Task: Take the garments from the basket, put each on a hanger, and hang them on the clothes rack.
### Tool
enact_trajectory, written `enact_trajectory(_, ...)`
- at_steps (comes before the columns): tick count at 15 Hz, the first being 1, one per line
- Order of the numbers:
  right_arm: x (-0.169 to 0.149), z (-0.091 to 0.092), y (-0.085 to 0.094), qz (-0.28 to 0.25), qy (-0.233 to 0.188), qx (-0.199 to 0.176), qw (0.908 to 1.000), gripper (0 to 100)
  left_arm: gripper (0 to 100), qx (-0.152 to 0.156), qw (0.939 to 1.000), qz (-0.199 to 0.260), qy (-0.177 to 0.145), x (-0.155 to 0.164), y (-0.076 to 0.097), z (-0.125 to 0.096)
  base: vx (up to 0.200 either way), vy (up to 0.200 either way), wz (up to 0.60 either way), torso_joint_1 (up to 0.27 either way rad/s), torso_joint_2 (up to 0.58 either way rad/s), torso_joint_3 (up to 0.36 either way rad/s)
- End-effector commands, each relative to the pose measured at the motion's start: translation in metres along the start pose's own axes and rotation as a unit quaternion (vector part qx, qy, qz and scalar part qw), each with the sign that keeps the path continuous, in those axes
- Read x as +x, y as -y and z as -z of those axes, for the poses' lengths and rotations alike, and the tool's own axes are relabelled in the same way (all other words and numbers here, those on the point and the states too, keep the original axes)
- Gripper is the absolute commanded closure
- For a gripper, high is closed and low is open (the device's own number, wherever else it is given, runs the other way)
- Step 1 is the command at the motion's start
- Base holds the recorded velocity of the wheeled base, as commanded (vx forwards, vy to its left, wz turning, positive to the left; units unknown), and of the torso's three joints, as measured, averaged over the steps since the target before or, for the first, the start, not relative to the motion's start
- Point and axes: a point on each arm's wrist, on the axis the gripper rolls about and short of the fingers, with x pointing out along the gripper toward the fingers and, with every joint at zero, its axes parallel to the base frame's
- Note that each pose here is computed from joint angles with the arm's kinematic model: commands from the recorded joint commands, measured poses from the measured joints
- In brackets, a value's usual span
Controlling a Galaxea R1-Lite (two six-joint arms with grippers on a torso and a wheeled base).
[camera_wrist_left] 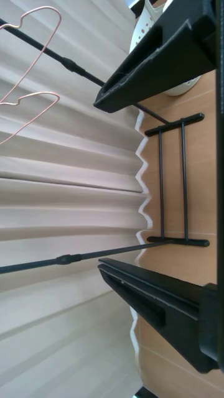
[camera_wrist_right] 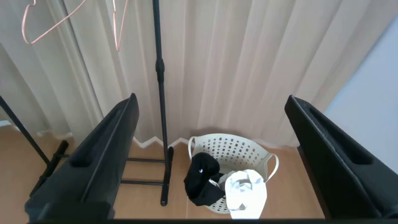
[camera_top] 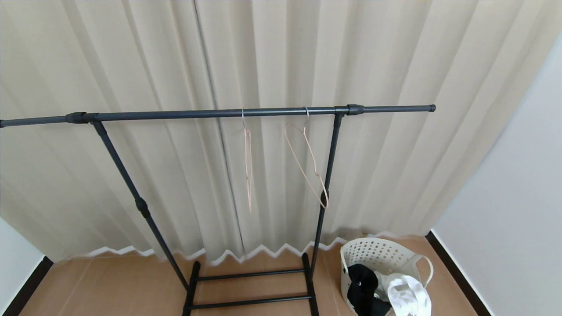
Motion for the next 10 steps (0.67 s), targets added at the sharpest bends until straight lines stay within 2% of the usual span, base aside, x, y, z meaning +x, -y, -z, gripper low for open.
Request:
enact_trajectory(1,0.0000,0.0000,0.0000,-0.001,0.000,-0.001,1.0000,0,0,0.000,1.0000,0.000,-0.001,0.0001,0.0000,0.0000,0.000,0.000,0.00,0.000,0.00,0.000)
enact_trajectory(10,0.0000,0.0000,0.0000,-0.001,0.000,0.000,1.0000,0,0,0.001,1.0000,0.001,-0.001,0.0001,0.0001,0.0000,0.000,0.000,0.00,0.000,0.00,0.000)
